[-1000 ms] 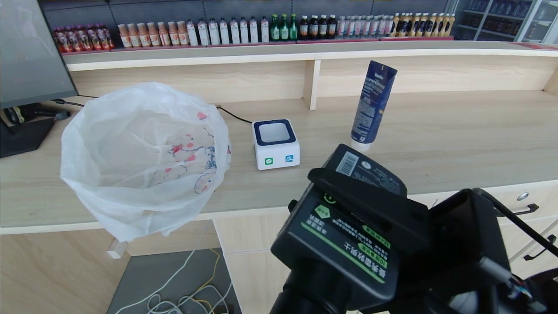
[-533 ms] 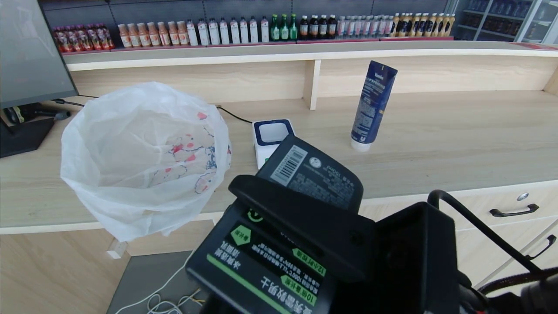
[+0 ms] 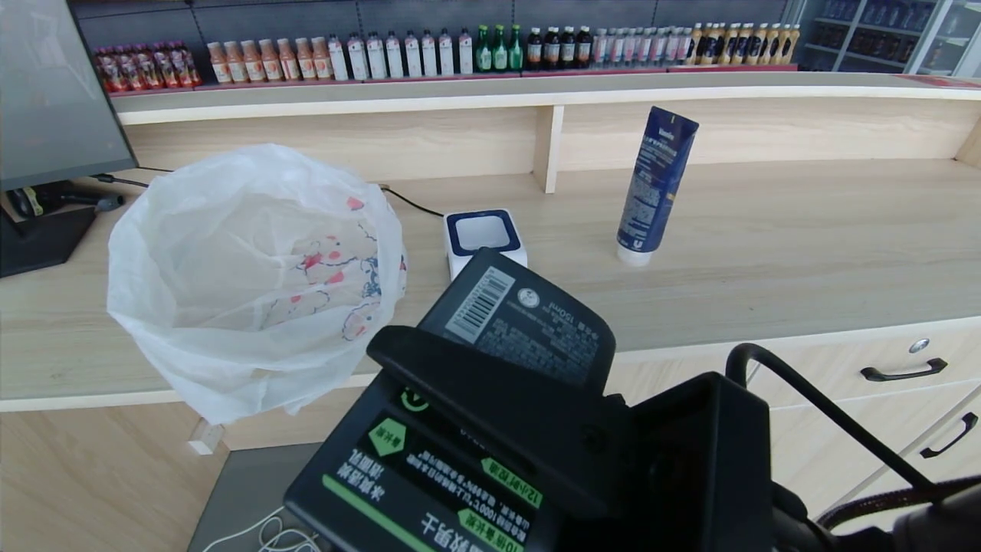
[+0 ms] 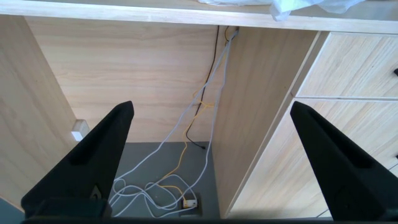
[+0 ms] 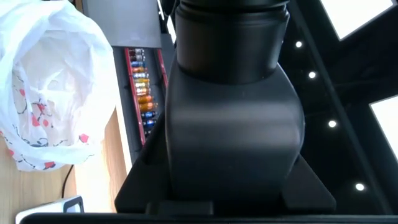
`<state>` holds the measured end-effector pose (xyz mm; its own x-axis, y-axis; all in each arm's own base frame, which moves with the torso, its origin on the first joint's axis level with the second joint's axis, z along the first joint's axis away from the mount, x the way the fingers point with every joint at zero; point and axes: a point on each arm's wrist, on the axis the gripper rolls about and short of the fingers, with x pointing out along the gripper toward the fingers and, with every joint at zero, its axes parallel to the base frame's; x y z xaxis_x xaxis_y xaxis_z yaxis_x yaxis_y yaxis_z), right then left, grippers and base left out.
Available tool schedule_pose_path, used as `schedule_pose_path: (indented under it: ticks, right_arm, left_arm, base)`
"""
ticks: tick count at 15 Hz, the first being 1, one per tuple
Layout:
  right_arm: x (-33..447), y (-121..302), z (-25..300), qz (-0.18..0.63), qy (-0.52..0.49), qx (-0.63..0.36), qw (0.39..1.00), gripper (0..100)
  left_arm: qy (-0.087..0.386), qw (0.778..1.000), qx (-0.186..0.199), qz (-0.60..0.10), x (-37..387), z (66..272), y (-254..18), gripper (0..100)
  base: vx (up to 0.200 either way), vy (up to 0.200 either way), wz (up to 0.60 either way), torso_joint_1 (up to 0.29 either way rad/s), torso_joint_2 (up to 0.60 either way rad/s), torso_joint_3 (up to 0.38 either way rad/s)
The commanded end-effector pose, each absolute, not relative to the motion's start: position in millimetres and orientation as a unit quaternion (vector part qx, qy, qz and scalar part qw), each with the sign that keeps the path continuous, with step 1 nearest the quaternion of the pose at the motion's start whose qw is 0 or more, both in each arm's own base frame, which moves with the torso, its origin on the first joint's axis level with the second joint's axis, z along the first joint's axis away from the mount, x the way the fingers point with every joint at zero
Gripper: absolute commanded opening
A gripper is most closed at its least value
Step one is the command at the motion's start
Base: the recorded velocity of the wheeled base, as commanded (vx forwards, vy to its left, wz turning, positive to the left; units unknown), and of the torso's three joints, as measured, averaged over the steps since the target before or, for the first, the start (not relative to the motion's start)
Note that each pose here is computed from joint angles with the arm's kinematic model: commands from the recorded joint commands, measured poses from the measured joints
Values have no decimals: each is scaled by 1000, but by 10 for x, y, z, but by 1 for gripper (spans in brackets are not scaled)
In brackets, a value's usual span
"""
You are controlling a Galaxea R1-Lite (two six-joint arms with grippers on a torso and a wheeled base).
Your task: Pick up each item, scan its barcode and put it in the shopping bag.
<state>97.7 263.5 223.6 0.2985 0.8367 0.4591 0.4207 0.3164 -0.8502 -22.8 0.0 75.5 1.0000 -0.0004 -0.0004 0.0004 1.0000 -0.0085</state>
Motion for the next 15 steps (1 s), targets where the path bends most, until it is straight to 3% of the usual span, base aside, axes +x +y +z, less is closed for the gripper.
schedule_pose_path:
  ticks: [1, 15]
  right_arm:
    - [976, 2623, 2229, 180, -564, -557, 582, 0]
    - [1014, 2248, 2165, 200, -522, -554, 617, 0]
  left_arm:
    - [0, 1000, -5, -1, -228, 755, 0, 100]
    - [0, 1000, -5, 0, -228, 755, 0, 100]
  base:
    - [0, 0, 0, 0, 0, 0]
    - [0, 0, 0, 0, 0, 0]
